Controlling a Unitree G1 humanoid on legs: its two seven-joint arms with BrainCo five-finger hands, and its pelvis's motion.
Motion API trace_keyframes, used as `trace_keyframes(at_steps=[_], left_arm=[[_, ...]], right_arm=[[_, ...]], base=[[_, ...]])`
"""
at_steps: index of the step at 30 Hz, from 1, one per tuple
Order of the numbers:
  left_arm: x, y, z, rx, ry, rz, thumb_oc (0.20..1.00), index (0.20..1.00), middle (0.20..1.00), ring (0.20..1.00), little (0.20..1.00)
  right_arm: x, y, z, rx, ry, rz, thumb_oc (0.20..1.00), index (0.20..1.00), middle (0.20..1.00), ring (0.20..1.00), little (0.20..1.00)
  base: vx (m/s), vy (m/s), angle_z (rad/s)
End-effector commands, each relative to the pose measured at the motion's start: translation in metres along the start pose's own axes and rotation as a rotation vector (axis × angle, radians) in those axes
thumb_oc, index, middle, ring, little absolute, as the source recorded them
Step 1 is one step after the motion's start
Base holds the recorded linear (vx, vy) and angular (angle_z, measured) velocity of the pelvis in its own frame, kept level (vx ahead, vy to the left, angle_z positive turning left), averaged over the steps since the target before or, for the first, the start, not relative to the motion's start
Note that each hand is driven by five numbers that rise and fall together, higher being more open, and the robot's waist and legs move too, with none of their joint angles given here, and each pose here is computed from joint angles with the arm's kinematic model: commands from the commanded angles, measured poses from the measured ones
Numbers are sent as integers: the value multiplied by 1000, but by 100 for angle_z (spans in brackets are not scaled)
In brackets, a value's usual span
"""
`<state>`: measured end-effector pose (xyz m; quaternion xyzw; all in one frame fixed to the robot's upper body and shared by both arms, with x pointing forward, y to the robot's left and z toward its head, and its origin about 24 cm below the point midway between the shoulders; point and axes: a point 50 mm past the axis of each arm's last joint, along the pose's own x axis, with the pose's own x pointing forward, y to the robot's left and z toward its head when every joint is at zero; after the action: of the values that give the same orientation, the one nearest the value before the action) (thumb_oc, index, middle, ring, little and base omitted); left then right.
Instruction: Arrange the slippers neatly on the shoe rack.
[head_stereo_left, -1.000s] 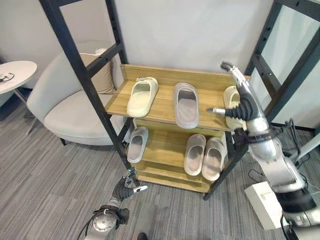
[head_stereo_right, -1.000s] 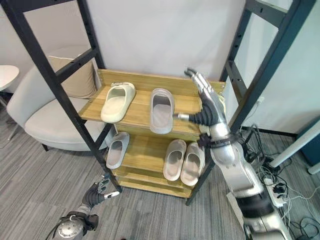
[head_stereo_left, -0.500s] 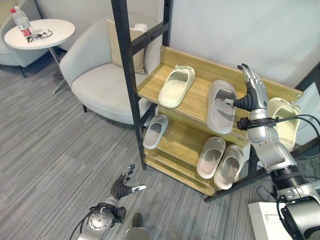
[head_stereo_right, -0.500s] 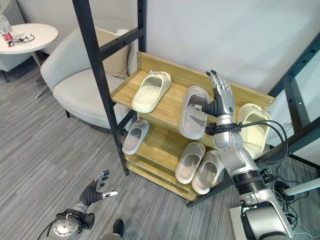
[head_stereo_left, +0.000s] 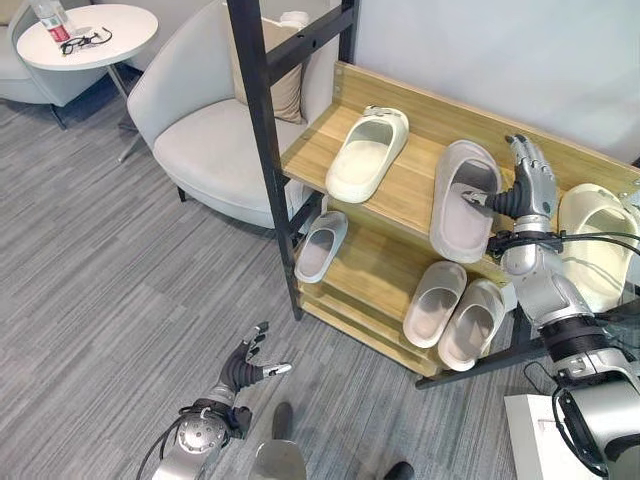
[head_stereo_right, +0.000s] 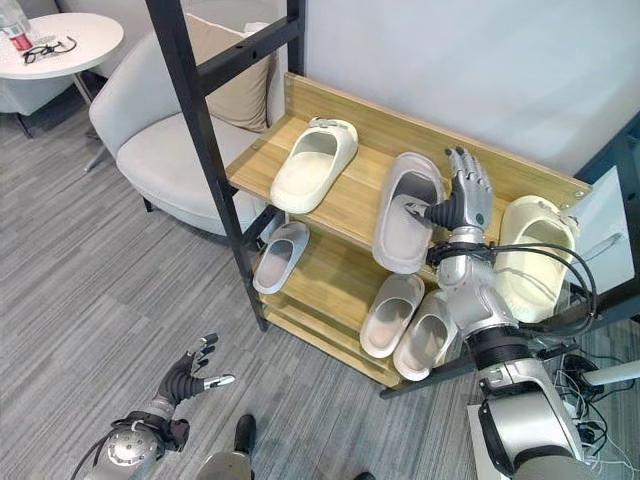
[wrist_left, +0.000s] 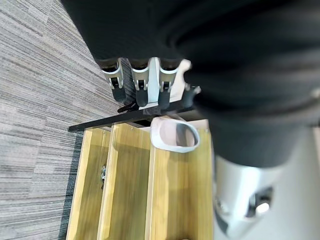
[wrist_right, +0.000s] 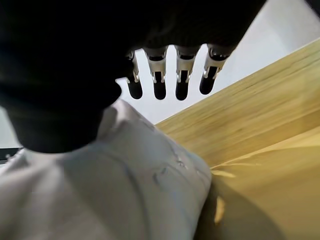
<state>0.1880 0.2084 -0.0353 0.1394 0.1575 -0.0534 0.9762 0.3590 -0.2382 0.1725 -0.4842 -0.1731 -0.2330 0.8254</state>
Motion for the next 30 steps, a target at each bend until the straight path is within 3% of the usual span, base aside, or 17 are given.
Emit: trace_keyframes(at_steps=[1,6,9,17,19,21,22,23,24,27,30], left_arm=[[6,-1,34,21,-180,-22,1000,1000,1000,1000,1000],[7,-3,37,11,-189,-25,1000,1000,1000,1000,1000],[9,-1,38,8,-189,0,1000,1000,1000,1000,1000],[5,9,38,29,-193,80,1000,1000,1000,1000,1000],[3,9,37,28,-186,93,1000,1000,1000,1000,1000],[1,5,29,18,-142,87,1000,1000,1000,1000,1000],[1,5,26,22,-128,87,1000,1000,1000,1000,1000],[0,6,22,12,-117,100,1000,1000,1000,1000,1000],[-1,6,22,11,-117,101,1000,1000,1000,1000,1000],[1,11,26,-10,-142,148,1000,1000,1000,1000,1000],[4,16,32,-20,-170,204,1000,1000,1000,1000,1000]], right_arm=[[22,-18,2,-22,0,-66,200,200,200,200,200],[33,-19,9,123,50,-99,200,200,200,200,200],[28,-25,31,266,-27,-150,200,200,200,200,200],[-51,-73,79,656,-354,-338,200,200,200,200,200],[-72,-71,98,895,-436,-218,200,200,200,200,200],[-101,-53,122,1354,-479,116,200,200,200,200,200],[-109,-48,130,1438,-502,225,200,200,200,200,200],[-127,-31,145,1508,-521,460,200,200,200,200,200],[-128,-31,145,1509,-521,462,200,200,200,200,200],[-146,-1,155,1437,-496,690,200,200,200,200,200],[-157,32,149,1218,-441,783,200,200,200,200,200]], base=[[0,0,0],[-38,11,0],[0,0,0],[6,-6,-1],[-30,-32,-13],[-41,-41,-27],[-43,-48,-29],[-30,-34,-17],[-29,-37,-7],[-14,-12,3],[-28,-23,6]])
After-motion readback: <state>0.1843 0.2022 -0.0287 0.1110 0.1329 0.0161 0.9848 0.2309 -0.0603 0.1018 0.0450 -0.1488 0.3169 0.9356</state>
